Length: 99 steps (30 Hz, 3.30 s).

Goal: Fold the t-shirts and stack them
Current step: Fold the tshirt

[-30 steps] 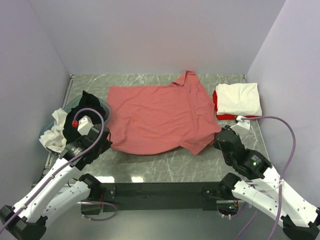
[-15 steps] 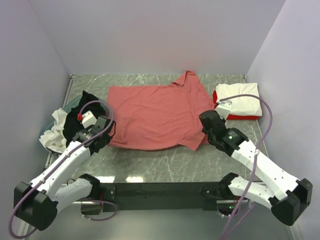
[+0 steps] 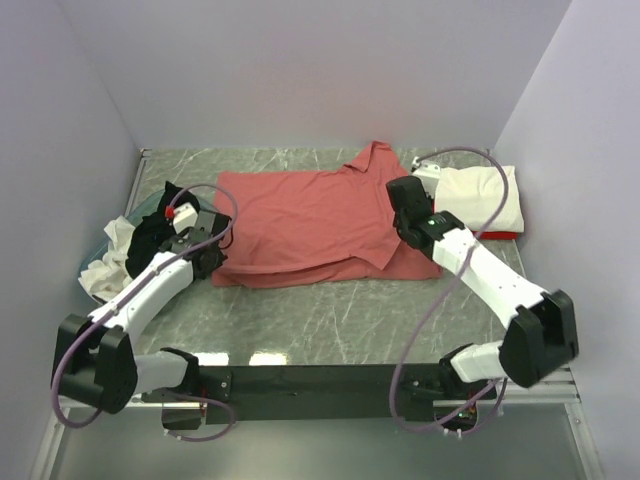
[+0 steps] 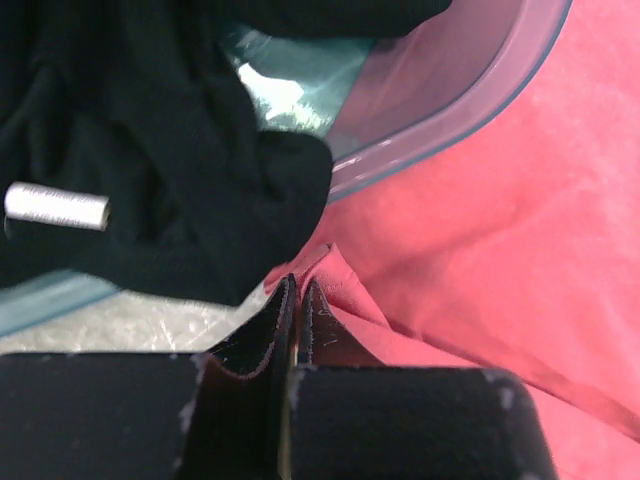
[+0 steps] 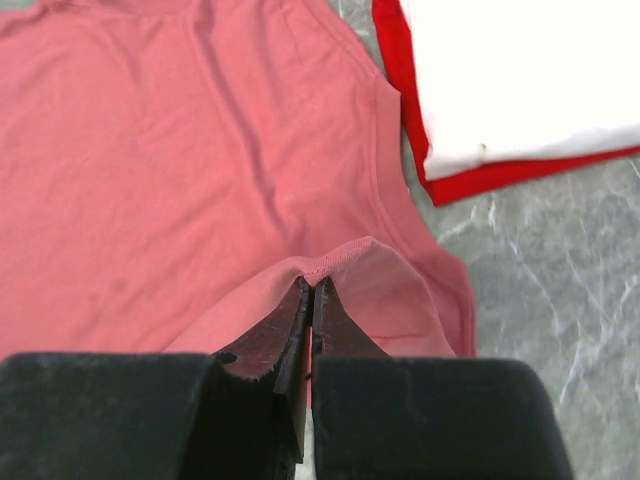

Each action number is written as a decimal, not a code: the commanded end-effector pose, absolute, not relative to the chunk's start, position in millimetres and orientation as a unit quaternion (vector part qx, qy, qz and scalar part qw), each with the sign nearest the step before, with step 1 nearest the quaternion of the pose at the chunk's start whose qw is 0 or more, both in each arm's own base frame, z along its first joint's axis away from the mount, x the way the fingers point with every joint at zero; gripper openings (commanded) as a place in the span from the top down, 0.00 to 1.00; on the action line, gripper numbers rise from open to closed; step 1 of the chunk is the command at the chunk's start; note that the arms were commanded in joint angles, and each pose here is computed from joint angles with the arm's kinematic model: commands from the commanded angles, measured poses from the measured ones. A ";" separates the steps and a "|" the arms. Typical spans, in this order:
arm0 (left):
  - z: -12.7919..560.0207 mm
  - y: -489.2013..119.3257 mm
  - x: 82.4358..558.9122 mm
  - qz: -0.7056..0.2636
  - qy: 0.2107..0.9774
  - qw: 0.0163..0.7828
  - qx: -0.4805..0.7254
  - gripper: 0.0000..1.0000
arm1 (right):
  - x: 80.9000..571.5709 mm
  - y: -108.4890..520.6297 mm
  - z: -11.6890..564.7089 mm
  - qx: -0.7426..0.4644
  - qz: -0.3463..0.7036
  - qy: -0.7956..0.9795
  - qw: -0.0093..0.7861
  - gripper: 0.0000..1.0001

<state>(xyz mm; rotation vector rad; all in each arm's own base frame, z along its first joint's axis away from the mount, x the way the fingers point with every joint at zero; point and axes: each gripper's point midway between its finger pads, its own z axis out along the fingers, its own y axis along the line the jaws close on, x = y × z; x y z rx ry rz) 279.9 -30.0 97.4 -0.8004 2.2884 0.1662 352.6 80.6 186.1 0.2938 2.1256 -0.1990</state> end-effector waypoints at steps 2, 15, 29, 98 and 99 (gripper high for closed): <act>110.2 -33.8 307.7 0.059 0.882 0.368 -0.289 0.99 | 390.8 87.1 197.4 0.105 -0.086 0.859 0.493 1.00; 99.2 -24.1 333.9 0.105 0.882 0.352 -0.296 0.99 | 443.1 84.3 163.7 0.101 -0.126 0.875 0.456 1.00; 117.4 -22.7 355.2 0.100 0.876 0.368 -0.296 0.99 | 463.8 80.6 167.6 0.102 -0.143 0.873 0.455 1.00; 49.8 -269.5 326.8 -0.160 0.921 0.353 -0.047 0.11 | 394.9 168.8 60.9 0.022 0.096 0.946 0.310 0.80; 47.2 -268.2 325.6 -0.158 0.922 0.351 -0.048 0.12 | 395.1 168.4 58.6 0.019 0.092 0.948 0.305 0.85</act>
